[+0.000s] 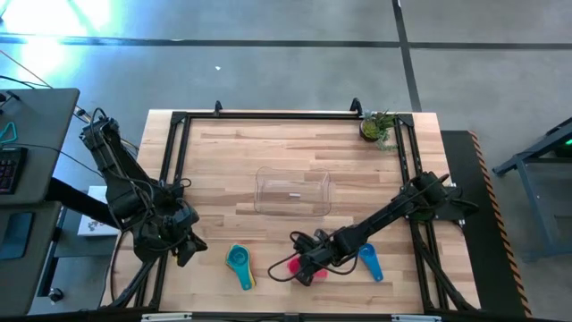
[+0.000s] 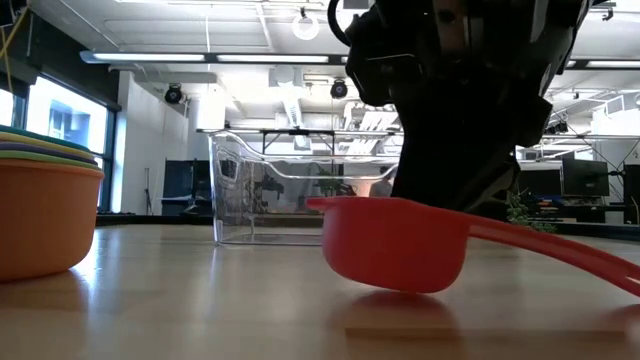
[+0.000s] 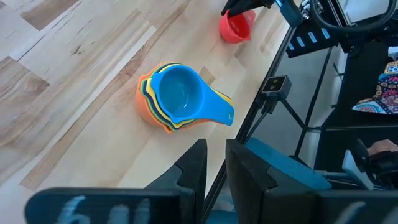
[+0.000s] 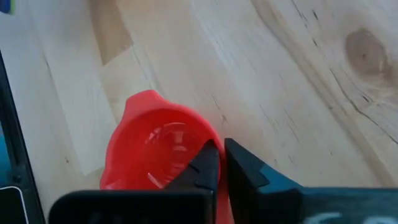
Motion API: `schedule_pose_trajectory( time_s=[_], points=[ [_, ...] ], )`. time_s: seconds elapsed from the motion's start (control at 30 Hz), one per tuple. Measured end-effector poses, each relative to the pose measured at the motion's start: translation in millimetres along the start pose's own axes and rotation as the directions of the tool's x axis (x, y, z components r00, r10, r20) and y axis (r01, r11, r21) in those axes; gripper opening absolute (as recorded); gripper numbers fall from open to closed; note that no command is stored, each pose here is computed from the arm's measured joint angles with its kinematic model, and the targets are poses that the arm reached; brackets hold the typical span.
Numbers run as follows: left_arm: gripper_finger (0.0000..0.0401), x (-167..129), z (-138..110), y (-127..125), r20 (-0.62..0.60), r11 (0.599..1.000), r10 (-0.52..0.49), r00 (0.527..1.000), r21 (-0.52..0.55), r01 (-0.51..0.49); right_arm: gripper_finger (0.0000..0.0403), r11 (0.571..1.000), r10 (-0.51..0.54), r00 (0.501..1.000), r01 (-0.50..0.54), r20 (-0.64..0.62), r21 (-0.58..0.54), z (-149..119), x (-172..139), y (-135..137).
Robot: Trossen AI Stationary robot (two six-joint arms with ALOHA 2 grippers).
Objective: Nest measuring cups in basket
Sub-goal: Stack the red measuring cup on top of the light blue measuring cup
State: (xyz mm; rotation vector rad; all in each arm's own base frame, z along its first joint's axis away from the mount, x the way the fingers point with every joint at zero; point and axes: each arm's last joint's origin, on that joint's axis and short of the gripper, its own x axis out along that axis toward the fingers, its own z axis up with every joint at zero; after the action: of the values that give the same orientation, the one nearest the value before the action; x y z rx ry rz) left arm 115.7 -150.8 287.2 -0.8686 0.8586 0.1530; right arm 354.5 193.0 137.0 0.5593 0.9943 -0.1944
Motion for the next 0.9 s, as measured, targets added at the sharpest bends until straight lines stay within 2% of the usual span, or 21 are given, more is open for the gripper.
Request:
schedule_pose_trajectory(
  time_s=[0.2,0.5,0.73,0.9],
  points=[
    [0.0051,-0.6,-2.0,-0.1,-0.024,1.0,-0.002,1.0,0.005,0.003,0.0008,0.999,0.003,1.0,-0.003,0.001,0.032,0.6,-1.1,0.3],
    [0.0051,5.8,-16.3,-2.0,-0.062,0.999,0.025,0.998,0.037,-0.023,0.0005,0.994,0.075,0.996,-0.079,0.053,0.081,9.5,-6.3,11.4],
    [0.0051,28.5,-33.0,-3.9,-0.076,0.99,0.121,0.99,0.081,-0.115,0.0005,0.993,0.113,0.988,-0.116,0.102,0.028,33.8,-25.9,36.3],
    [0.0051,46.1,-43.1,-6.3,-0.082,0.983,0.163,0.983,0.103,-0.154,0.0005,0.997,0.075,0.993,-0.073,0.093,-0.026,49.5,-44.1,47.6]
  ],
)
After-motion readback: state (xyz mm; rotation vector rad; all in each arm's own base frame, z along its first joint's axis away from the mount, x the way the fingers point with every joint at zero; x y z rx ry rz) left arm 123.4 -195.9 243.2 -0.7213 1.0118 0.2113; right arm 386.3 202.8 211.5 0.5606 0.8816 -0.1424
